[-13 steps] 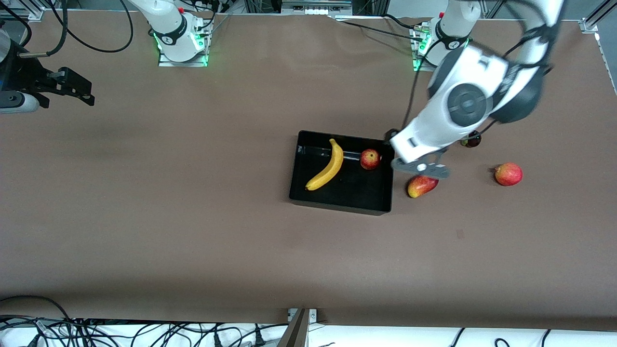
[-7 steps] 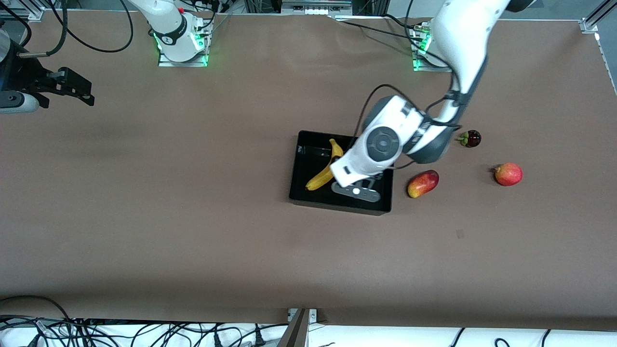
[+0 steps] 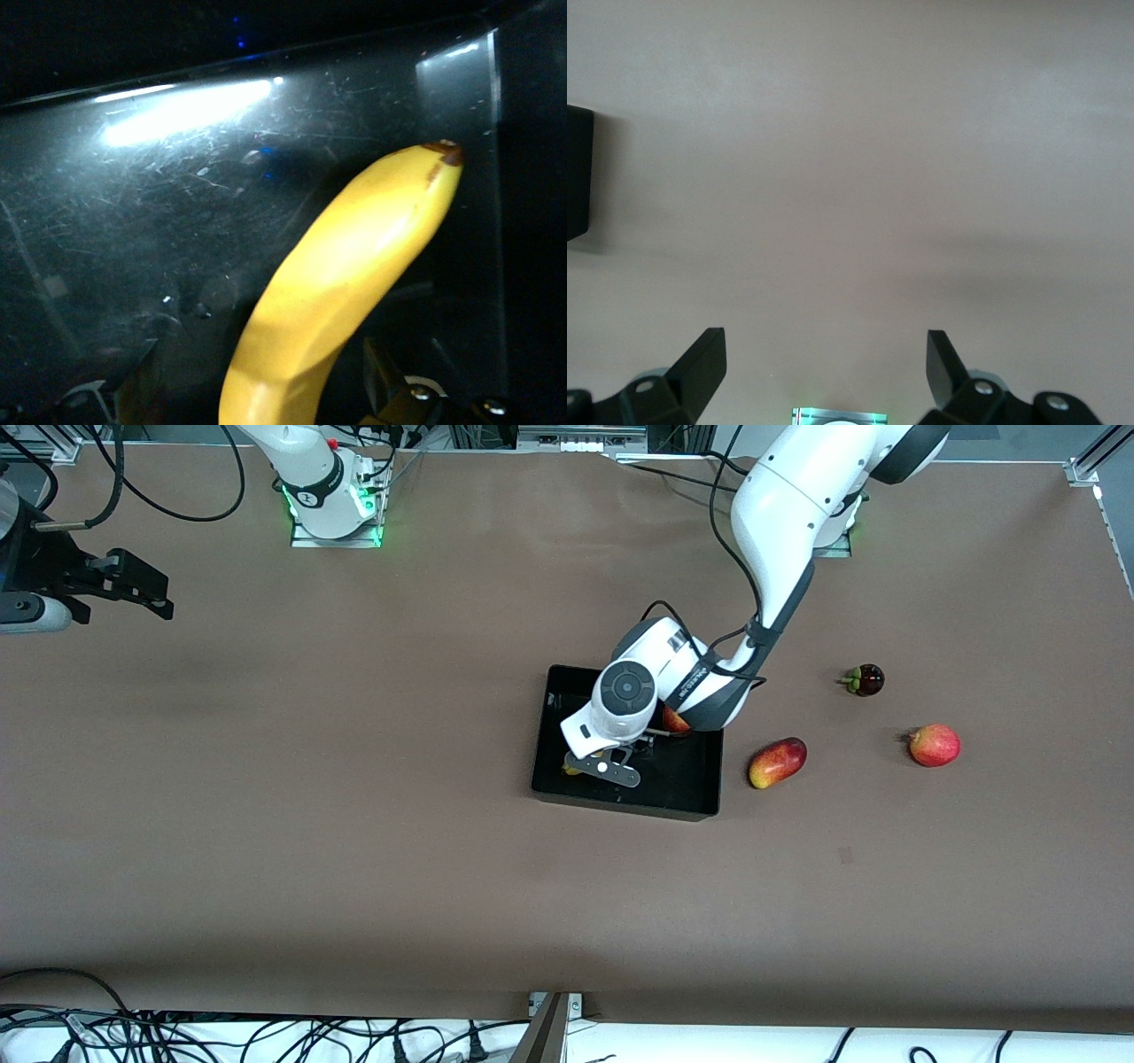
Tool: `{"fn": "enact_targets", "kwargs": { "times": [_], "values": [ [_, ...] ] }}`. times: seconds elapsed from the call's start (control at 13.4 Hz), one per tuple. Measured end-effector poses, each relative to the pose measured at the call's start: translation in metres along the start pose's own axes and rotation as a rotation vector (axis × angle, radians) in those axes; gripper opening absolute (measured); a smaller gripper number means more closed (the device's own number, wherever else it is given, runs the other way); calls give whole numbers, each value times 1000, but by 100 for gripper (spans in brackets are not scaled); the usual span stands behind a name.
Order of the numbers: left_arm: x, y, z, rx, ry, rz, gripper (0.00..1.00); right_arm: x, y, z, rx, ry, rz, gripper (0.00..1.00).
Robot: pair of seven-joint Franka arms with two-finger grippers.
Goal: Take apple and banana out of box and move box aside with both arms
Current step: 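Grasp the yellow banana in the box with the left gripper, then lift the banana out and carry it beside the mango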
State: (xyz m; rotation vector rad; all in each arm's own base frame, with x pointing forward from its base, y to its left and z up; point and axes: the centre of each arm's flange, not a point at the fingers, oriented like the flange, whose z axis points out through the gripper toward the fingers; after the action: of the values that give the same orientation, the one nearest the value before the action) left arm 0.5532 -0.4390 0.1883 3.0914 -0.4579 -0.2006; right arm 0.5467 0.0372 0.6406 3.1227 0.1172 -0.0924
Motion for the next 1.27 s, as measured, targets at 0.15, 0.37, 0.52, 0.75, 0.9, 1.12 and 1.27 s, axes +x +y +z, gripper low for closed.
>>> {"fn": "enact_targets", "kwargs": {
  "times": [0.15,0.37,0.52,0.75,0.9,1.12,1.27],
  "values": [
    [1,-3,0,10,3,-1,81,0,0,0,0,0,0,100],
    [2,-6,-1,17,-3,-5,46,0,0,0,0,0,0,100],
    [3,-6,-4,15,3,-10,34,0,0,0,0,0,0,100],
    [8,-7,-31,20,7,-41,34,0,0,0,0,0,0,100],
    [12,-14,-69,29,10,-62,34,0,0,0,0,0,0,100],
    [22,-54,-127,36,17,-123,34,0,0,0,0,1,0,100],
    [27,-100,-152,40,7,-164,34,0,0,0,0,1,0,100]
  ]
}}
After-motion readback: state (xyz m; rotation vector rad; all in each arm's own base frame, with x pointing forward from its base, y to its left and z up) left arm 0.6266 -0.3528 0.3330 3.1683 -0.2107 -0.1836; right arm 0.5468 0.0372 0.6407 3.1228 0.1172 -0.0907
